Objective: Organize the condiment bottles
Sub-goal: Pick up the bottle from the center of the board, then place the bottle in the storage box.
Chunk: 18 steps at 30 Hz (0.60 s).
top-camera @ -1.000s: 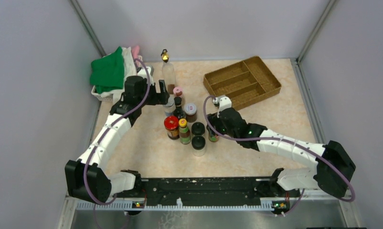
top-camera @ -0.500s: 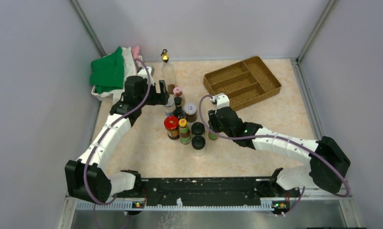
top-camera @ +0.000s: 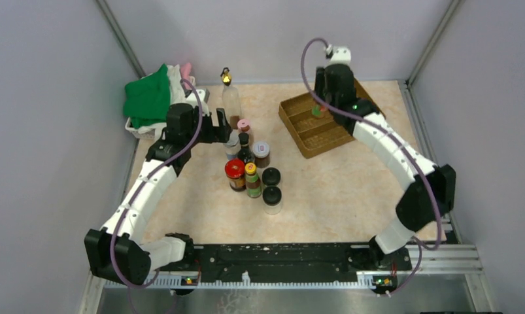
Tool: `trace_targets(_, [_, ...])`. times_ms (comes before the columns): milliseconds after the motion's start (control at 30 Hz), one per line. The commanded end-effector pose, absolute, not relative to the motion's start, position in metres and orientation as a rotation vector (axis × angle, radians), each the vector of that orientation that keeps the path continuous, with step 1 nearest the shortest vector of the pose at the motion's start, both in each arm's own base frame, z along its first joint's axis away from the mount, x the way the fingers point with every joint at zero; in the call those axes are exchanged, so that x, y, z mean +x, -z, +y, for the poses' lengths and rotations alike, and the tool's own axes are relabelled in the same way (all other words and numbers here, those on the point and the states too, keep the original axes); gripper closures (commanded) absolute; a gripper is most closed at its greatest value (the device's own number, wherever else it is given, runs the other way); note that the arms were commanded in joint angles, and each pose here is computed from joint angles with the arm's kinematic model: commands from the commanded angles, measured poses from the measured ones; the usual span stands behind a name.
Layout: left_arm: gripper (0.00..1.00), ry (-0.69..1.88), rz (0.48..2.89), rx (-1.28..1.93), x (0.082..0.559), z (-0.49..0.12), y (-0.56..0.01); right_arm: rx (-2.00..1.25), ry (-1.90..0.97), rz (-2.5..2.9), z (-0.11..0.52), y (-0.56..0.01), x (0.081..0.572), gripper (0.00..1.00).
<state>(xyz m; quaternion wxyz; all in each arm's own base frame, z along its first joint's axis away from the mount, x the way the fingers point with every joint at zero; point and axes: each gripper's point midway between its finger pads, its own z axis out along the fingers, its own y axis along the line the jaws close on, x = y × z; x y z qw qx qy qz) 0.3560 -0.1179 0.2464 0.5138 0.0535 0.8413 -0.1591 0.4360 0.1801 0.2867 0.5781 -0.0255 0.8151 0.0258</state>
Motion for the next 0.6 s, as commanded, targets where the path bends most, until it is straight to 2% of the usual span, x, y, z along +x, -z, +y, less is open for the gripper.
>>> trace_targets(0, [0.06,0.429,1.98,0.152,0.353,-0.126,-0.269,0.083,-0.009,1.806,0.138,-0.317,0.524,1.0])
trace_targets(267, [0.06,0.463,2.002,0.191,0.353,-0.137,-0.264,0.219,0.047,1.789,0.089,-0.276,0.611,1.0])
trace_targets(433, [0.07,0.46,2.03,0.232,0.353,-0.145,-0.255,0.267,0.066,1.745,0.064,-0.273,0.636,1.0])
trace_targets(567, [0.07,0.457,2.052,0.245,0.352,-0.15,-0.245,0.268,0.086,1.718,0.059,-0.278,0.638,1.0])
